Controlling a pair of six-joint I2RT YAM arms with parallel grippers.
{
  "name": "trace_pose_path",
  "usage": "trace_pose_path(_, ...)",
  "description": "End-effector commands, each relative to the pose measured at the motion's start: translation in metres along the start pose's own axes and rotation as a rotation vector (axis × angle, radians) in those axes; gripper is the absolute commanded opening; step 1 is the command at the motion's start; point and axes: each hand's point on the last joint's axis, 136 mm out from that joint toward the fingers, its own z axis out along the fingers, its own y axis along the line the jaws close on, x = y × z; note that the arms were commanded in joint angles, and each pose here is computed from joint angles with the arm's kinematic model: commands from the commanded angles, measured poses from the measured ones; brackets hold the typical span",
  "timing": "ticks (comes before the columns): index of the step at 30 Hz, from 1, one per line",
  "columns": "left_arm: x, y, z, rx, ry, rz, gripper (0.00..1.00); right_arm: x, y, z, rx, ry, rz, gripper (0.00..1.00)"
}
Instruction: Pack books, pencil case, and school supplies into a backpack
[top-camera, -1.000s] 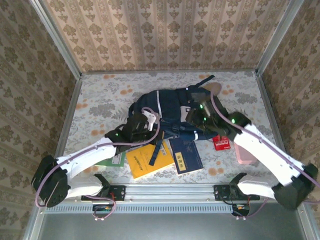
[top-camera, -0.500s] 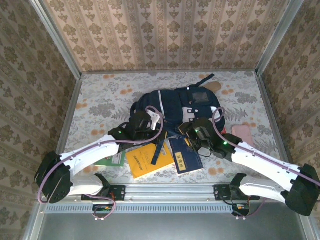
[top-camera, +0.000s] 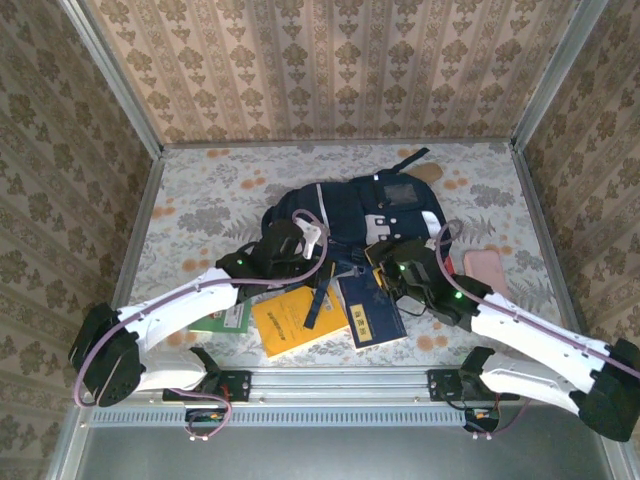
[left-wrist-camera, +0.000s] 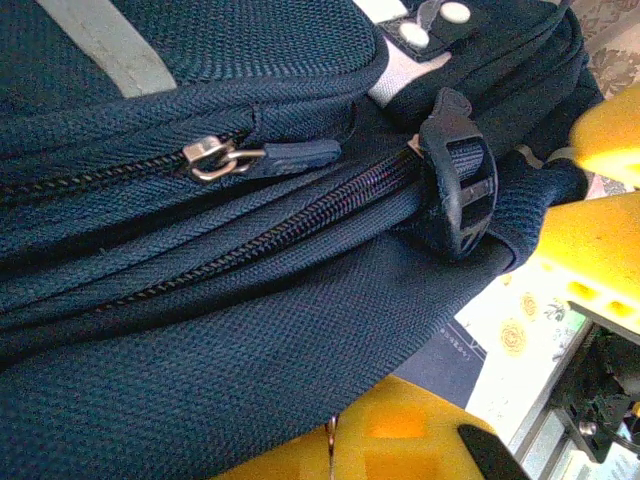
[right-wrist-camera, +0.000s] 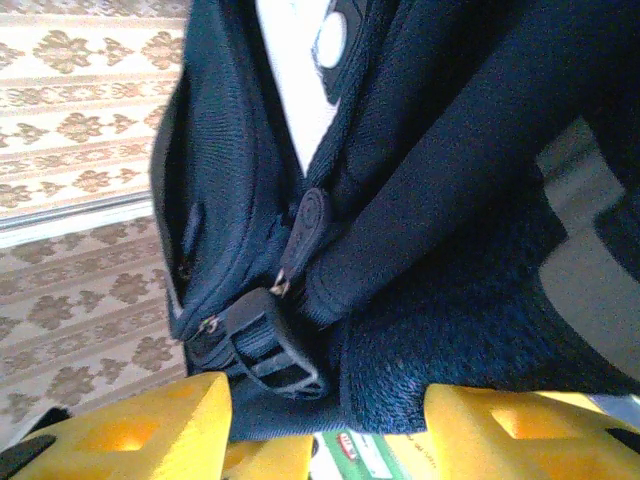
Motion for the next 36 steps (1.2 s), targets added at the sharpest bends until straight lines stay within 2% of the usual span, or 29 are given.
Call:
trace_pose_path(1,-0.041,-0.031,-0.013,0.08,-0.11,0.057,0.0,-0.007,-0.01,-0.009,0.004,-0.023,0.043,0.56)
trace_pose_path(6,-0.049,-0.039,-0.012,0.106,-0.116,0.055,0.0,-0.003,-0.025,-0.004,-0.004,-0.002,0.103,0.56)
trace_pose_path(12,-0.048,-0.044,-0.011,0.128,-0.114,0.058,0.0,-0.01,-0.017,0.012,-0.059,-0.045,0.088,0.58)
trace_pose_path(20,-0.037,-0.043,-0.01,0.13,-0.089,0.058,0.0,-0.041,-0.005,0.02,-0.127,-0.153,0.026,0.41)
trace_pose_path(21,-0.036,-0.044,-0.012,0.133,-0.088,0.061,0.0,-0.043,-0.005,0.02,-0.128,-0.156,0.022,0.36)
trace_pose_path(25,-0.031,-0.039,-0.013,0.103,-0.071,0.07,0.0,-0.048,0.001,0.022,-0.133,-0.159,0.006,0.0)
trace_pose_path(30,-0.023,-0.018,-0.015,-0.001,-0.029,0.081,0.0,-0.061,0.001,0.014,-0.112,-0.179,0.004,0.0)
trace_pose_path(36,-0.014,0.01,-0.015,-0.066,-0.006,0.021,0.0,-0.073,-0.003,0.01,-0.101,-0.178,0.022,0.0)
